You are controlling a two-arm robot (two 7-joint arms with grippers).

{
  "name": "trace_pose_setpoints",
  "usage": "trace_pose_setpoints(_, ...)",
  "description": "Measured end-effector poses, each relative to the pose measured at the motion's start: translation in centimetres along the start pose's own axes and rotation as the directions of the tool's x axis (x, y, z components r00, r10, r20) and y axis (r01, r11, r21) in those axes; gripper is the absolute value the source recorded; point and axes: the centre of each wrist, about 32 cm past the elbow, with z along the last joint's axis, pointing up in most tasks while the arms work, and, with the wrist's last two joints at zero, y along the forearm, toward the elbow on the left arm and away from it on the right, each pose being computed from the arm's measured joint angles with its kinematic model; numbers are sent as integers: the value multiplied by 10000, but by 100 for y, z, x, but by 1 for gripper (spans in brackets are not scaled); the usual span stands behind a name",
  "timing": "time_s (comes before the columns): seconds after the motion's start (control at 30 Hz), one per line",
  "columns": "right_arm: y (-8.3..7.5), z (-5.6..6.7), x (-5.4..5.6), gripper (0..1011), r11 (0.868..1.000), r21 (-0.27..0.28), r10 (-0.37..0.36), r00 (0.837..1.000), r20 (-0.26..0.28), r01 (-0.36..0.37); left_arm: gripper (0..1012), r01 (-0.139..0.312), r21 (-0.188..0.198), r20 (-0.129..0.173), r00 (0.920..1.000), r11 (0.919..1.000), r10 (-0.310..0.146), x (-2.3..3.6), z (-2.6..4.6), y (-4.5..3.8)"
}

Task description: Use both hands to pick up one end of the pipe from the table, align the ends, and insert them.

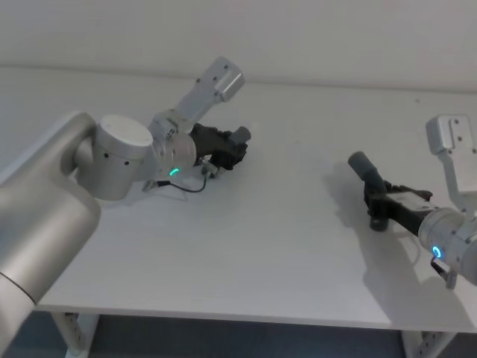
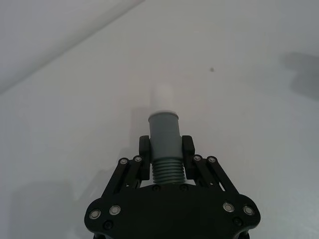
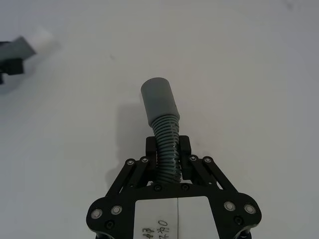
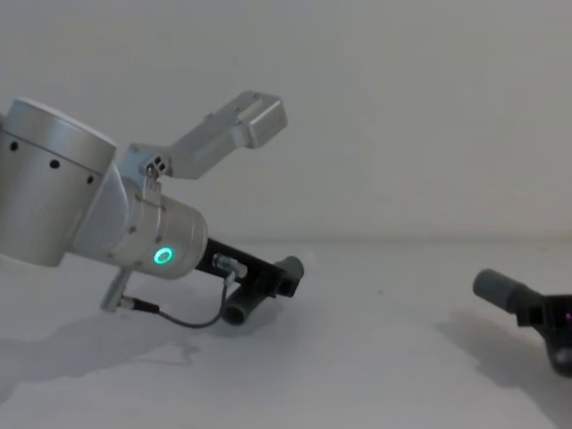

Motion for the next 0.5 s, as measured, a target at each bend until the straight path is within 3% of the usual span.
trace_pose_setpoints(0.17,-16,26,58,253,9963,542,667,9977,140,-674,368,227,-231,724,9972,9995,-210,74,41,100)
trace_pose_setpoints(0.2,-16,26,58,253,9963,542,667,9977,140,-674,368,227,-231,724,9972,9995,-210,74,41,100)
trace_pose_setpoints(0.3,-27,53,114,253,9889,887,1163,9926,350,-1190,368,450,-405,1331,9903,9982,-392,154,65,201)
trace_pose_setpoints(0.5,-38,100,218,253,9704,1281,1968,9777,731,-2049,368,778,-556,1946,9787,9954,-656,237,87,298)
